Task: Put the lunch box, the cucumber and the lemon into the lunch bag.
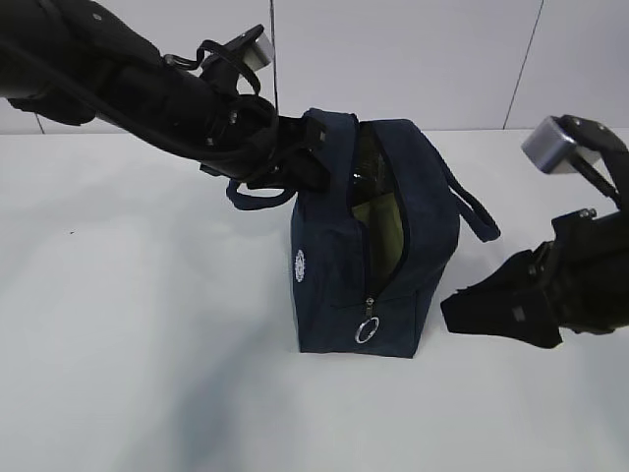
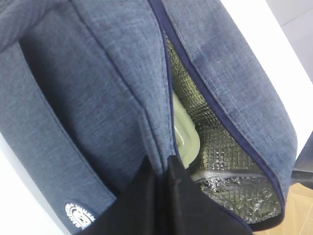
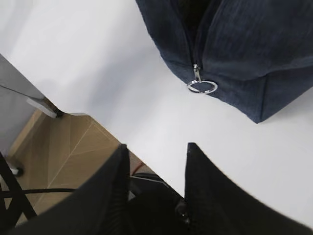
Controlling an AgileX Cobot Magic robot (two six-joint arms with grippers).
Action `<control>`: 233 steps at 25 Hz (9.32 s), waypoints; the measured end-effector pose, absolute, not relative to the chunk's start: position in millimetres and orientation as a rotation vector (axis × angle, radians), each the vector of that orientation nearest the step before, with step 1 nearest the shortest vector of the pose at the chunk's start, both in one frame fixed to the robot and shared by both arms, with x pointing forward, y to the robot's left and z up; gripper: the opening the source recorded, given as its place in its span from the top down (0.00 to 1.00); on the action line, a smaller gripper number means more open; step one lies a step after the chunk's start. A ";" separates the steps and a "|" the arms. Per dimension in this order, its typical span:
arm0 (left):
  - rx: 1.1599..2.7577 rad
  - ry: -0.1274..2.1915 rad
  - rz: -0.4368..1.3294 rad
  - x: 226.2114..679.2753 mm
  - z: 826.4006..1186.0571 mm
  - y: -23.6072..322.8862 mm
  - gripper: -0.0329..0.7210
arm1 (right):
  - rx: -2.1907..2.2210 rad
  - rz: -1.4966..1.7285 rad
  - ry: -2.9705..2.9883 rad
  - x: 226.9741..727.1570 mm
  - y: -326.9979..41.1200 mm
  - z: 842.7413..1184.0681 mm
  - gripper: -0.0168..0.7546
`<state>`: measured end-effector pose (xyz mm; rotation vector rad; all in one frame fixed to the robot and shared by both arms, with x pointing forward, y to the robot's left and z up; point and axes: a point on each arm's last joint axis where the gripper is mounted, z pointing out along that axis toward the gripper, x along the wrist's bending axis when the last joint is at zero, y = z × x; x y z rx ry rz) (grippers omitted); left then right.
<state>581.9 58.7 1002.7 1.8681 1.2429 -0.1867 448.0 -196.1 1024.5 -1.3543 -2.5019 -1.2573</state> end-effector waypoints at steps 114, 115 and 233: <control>1.895 1.225 -0.230 578.1 1002.3 57.6 0.96 | -0.574 -1.632 -2.760 530.0 -161.9 891.5 0.61; 1.895 1.225 -0.230 578.1 1002.3 57.6 0.96 | -0.576 -1.630 -2.759 530.8 -161.7 890.4 0.61; 1.893 1.218 -0.226 578.9 1004.1 57.2 0.96 | -0.537 -1.661 -2.733 555.5 -153.7 872.4 0.97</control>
